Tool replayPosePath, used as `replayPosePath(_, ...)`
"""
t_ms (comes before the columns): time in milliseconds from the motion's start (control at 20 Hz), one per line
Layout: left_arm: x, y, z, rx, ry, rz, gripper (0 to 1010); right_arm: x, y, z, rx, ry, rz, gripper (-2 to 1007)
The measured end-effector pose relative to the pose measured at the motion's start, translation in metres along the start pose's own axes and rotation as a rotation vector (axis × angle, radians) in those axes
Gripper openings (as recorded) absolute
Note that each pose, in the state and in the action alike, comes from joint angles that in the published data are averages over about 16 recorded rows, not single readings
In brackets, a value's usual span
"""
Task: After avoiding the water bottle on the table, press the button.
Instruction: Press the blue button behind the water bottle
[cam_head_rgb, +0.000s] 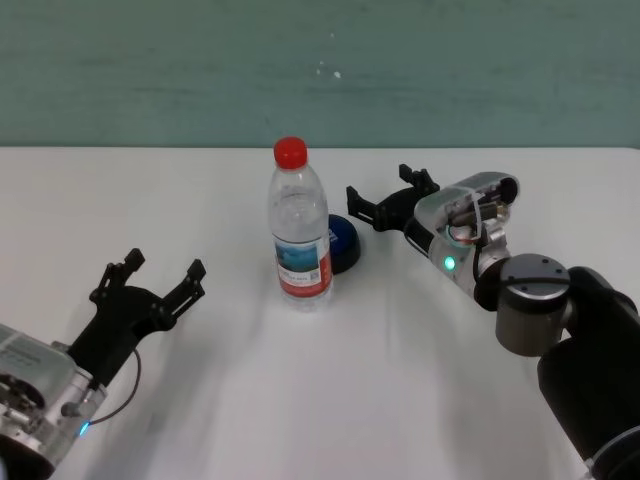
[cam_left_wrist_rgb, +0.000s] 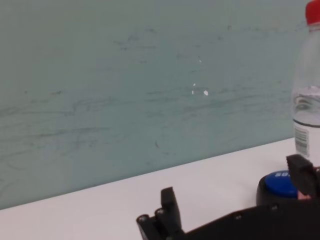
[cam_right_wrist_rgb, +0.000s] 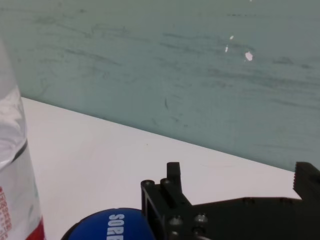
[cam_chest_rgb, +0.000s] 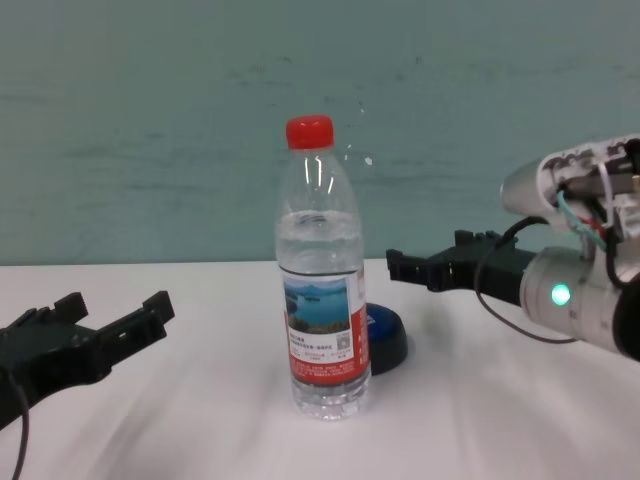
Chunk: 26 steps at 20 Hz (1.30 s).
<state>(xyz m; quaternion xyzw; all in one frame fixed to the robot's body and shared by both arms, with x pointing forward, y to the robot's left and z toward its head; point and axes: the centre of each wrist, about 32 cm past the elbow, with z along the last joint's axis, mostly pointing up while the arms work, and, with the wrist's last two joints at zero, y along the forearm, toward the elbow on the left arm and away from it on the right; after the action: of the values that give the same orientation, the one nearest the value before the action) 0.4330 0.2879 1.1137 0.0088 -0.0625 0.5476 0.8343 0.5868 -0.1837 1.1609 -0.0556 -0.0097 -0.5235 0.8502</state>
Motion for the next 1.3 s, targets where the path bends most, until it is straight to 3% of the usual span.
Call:
replayPosePath(550, 0.0, 0.0, 0.0, 0.0, 0.0, 0.0, 1010, -0.0087, 0.0094, -0.0112, -0.027, 0.015, 0.021, 1004)
replayPosePath(1300, 0.0, 0.0, 0.0, 0.0, 0.0, 0.0, 1010, -0.0113, 0.0089, -0.0214, -0.052, 0.038, 0.022, 1004)
